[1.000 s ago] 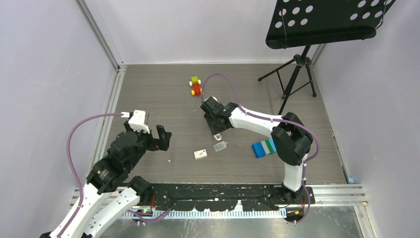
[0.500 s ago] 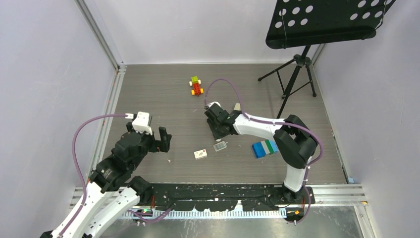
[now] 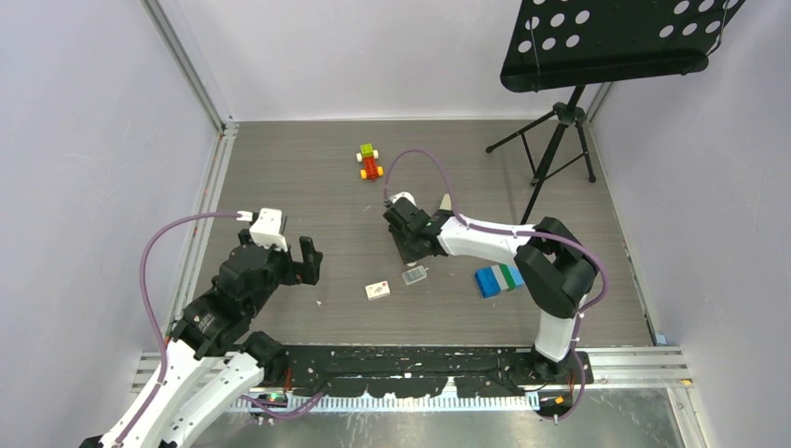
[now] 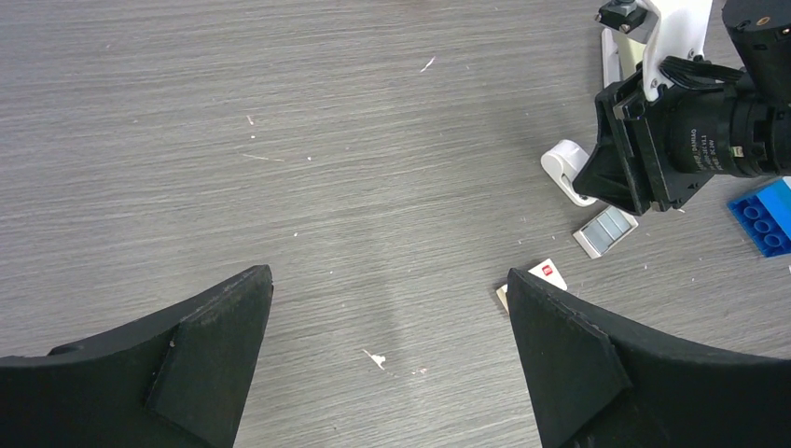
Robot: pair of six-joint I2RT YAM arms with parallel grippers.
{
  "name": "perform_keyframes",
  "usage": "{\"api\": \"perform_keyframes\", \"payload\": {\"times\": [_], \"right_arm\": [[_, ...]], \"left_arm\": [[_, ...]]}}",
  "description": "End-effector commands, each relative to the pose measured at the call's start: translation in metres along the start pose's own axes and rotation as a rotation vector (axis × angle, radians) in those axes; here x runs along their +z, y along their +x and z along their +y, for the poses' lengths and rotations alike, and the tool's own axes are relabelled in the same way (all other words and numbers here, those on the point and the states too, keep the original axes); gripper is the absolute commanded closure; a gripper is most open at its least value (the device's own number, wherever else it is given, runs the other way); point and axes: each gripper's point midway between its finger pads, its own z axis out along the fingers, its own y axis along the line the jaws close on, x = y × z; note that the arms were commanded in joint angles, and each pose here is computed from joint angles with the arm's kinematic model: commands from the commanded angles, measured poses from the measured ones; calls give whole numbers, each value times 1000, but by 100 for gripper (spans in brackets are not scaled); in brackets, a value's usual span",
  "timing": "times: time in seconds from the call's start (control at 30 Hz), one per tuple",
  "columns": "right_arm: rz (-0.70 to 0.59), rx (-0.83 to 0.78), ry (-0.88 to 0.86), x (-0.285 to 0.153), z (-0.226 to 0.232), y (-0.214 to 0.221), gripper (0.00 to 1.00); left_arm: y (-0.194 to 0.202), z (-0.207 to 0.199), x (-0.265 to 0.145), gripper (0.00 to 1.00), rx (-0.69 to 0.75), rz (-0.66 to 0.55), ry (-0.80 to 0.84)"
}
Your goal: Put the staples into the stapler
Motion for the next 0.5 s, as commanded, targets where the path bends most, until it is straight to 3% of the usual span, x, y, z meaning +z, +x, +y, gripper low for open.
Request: {"api": "perform_keyframes", "payload": {"times": [0.0, 0.17, 0.47], "right_arm": [[26, 6, 28, -6, -3, -1, 82], [-38, 15, 73, -29, -9, -37, 82], [-31, 116, 144, -14, -26, -51, 82]], "left_arm": [[-5, -3, 4, 1, -16, -15, 18], [-4, -3, 4, 1, -28, -18, 20], [-3, -2, 1, 1, -35, -23, 25]]}}
